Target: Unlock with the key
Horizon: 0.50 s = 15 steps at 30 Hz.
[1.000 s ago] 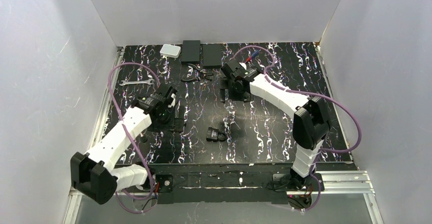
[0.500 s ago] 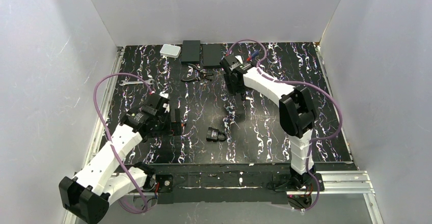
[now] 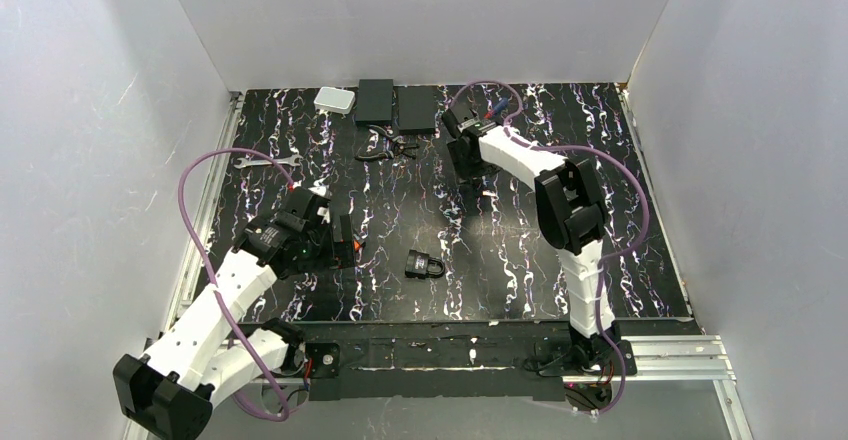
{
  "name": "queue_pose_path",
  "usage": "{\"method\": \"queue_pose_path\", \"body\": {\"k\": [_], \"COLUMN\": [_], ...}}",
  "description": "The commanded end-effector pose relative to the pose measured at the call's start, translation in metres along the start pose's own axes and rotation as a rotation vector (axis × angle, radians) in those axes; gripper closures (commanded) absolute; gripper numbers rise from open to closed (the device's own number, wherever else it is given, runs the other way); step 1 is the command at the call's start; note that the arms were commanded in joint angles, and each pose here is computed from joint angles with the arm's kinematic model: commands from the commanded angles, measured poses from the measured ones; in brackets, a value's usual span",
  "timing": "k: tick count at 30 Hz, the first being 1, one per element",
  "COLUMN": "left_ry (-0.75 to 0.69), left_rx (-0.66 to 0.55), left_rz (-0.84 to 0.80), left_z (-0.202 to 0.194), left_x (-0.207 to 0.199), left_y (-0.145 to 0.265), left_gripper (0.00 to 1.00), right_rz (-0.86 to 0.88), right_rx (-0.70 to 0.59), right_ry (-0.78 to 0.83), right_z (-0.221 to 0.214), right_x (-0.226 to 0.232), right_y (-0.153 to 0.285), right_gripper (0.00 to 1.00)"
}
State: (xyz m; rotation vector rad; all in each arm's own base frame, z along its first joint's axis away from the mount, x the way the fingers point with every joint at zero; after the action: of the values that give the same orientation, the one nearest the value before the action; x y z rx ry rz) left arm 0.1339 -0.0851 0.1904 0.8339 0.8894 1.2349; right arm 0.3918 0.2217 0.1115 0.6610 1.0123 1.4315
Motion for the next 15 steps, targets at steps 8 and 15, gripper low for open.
{"method": "queue_pose_path", "body": {"k": [8,15], "left_ry": [-0.014,-0.018], "left_rx": [-0.007,0.002], "left_rz": [0.031,0.035], "left_z": [0.001,0.002], "left_x": [0.003,0.003], "left_y": [-0.004,-0.006], "left_gripper": [0.09,0.09], "right_rz": [0.111,0.130], "right_rx": [0.013,0.054], "right_ry": [-0.065,-0.072], "right_z": [0.014,0.007], "right_x": [0.003,0.006], "right_y": [-0.022,-0.032], "right_gripper": [0.43,0.56]}}
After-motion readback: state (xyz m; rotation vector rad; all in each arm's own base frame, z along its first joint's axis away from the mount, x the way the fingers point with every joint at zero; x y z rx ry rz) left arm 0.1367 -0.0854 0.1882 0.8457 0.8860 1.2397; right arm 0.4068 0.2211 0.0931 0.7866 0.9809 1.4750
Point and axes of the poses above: each gripper's point midway between its finger pads, its own y axis back along the fingers, its own x axis along the line the jaws close on, z = x × y, the point moved 7 cm from there along y, back along the fingers, and after that the axes turned 9 degrees about -y, right-handed, at the moved point
